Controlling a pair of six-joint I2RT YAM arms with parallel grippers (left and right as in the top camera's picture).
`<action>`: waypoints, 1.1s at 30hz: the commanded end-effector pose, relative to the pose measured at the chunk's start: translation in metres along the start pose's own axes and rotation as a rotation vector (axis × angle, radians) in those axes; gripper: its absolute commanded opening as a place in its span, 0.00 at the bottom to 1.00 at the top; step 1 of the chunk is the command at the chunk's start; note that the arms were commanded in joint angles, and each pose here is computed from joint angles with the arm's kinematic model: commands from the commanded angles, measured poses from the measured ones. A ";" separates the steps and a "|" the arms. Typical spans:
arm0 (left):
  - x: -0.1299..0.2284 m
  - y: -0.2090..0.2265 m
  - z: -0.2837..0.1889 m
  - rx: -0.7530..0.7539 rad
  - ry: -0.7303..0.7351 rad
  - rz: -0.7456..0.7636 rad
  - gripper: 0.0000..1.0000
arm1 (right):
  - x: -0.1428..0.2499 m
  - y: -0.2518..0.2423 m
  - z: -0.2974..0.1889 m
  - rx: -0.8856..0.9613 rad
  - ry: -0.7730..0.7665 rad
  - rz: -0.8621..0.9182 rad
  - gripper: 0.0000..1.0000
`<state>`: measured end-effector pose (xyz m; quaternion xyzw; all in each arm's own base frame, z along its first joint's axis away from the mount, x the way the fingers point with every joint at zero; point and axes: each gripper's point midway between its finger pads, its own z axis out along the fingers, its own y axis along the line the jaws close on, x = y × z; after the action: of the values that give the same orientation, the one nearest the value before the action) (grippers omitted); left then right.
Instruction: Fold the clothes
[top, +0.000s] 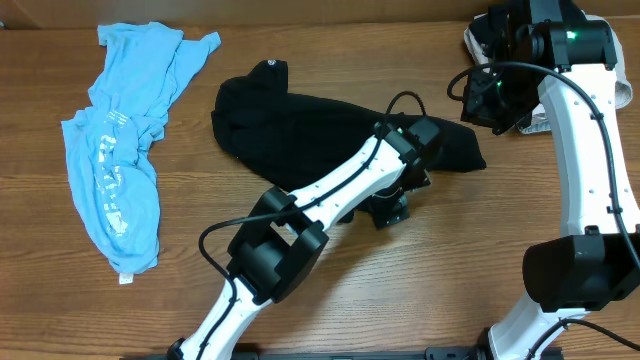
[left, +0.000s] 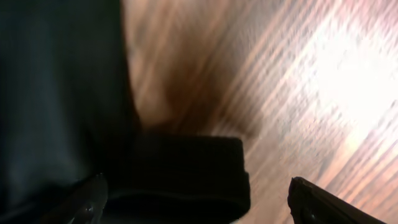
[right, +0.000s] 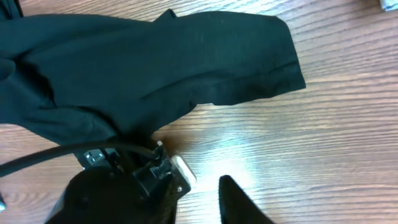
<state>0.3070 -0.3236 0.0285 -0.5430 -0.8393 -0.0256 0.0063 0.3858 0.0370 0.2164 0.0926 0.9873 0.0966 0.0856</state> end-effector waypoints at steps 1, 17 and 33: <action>0.007 -0.006 0.003 0.000 0.044 0.039 0.93 | -0.004 0.002 -0.017 -0.011 -0.057 -0.008 0.33; 0.019 0.050 -0.038 -0.204 0.069 -0.144 0.04 | -0.005 0.003 -0.017 -0.012 -0.060 -0.009 0.45; 0.007 -0.040 -0.017 0.175 0.029 0.079 0.76 | -0.006 0.000 -0.017 0.006 -0.067 -0.008 0.50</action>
<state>0.2904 -0.3290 0.0541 -0.5476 -0.8348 0.0368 0.0432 0.3884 0.0357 0.2167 0.0937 0.9870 0.0934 0.0912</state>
